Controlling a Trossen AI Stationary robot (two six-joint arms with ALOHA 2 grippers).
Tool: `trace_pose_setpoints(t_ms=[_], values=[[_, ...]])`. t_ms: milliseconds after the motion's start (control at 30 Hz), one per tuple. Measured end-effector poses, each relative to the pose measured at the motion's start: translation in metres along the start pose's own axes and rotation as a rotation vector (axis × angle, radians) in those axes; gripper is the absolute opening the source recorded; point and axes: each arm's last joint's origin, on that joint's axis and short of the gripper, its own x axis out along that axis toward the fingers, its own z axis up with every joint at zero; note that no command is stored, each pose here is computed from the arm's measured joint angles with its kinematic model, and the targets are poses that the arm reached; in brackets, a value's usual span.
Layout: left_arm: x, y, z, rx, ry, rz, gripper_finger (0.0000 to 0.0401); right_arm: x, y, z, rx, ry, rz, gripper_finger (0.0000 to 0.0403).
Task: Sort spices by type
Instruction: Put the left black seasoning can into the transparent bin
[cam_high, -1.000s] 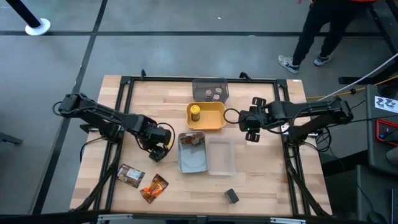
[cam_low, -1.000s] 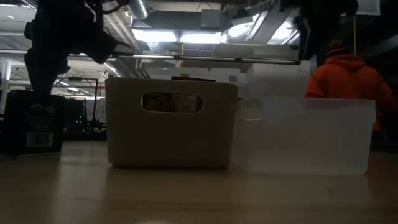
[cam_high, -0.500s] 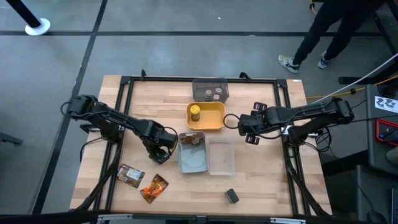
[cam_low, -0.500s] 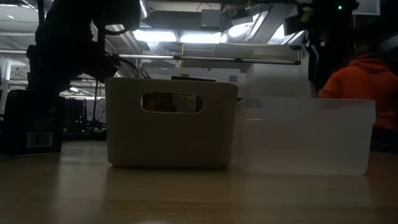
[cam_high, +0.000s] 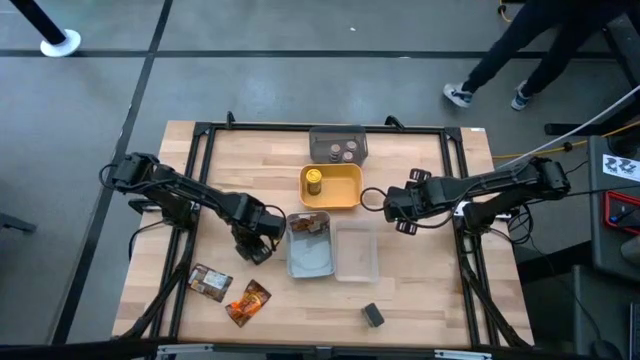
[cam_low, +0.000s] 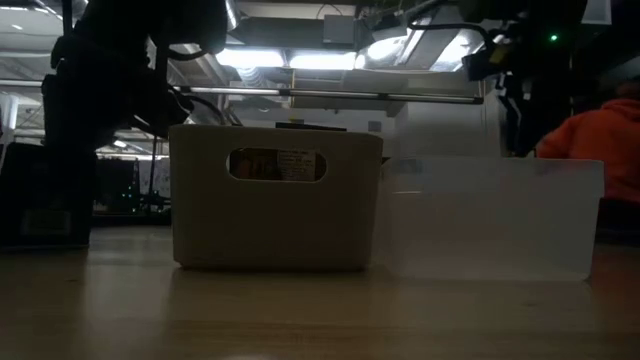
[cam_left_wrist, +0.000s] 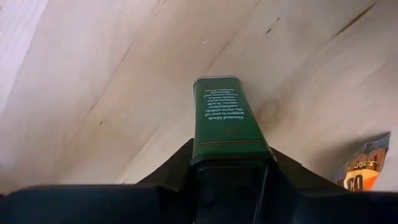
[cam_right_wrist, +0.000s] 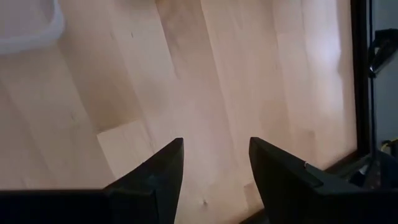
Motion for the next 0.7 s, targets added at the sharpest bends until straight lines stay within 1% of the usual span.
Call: trace_pose_setpoints(t_ms=[167,333,567,700], values=[[-0.007,-0.005,0.002,0.056,-0.014,-0.023,0.0109,0.001,0.001,0.002,0.009,-0.021,0.009,0.0183],[-0.024,-0.011,0.004,0.117,-0.023,-0.032,0.0109,0.001,0.001,0.001,0.007,-0.016,0.01,0.0183],[-0.063,-0.021,0.003,0.153,-0.026,-0.036,0.0109,0.001,0.002,0.003,0.013,-0.024,0.03,0.0183],[-0.093,-0.032,0.005,0.191,-0.091,-0.104,0.0109,0.001,0.003,0.005,0.017,-0.04,0.054,0.0183]])
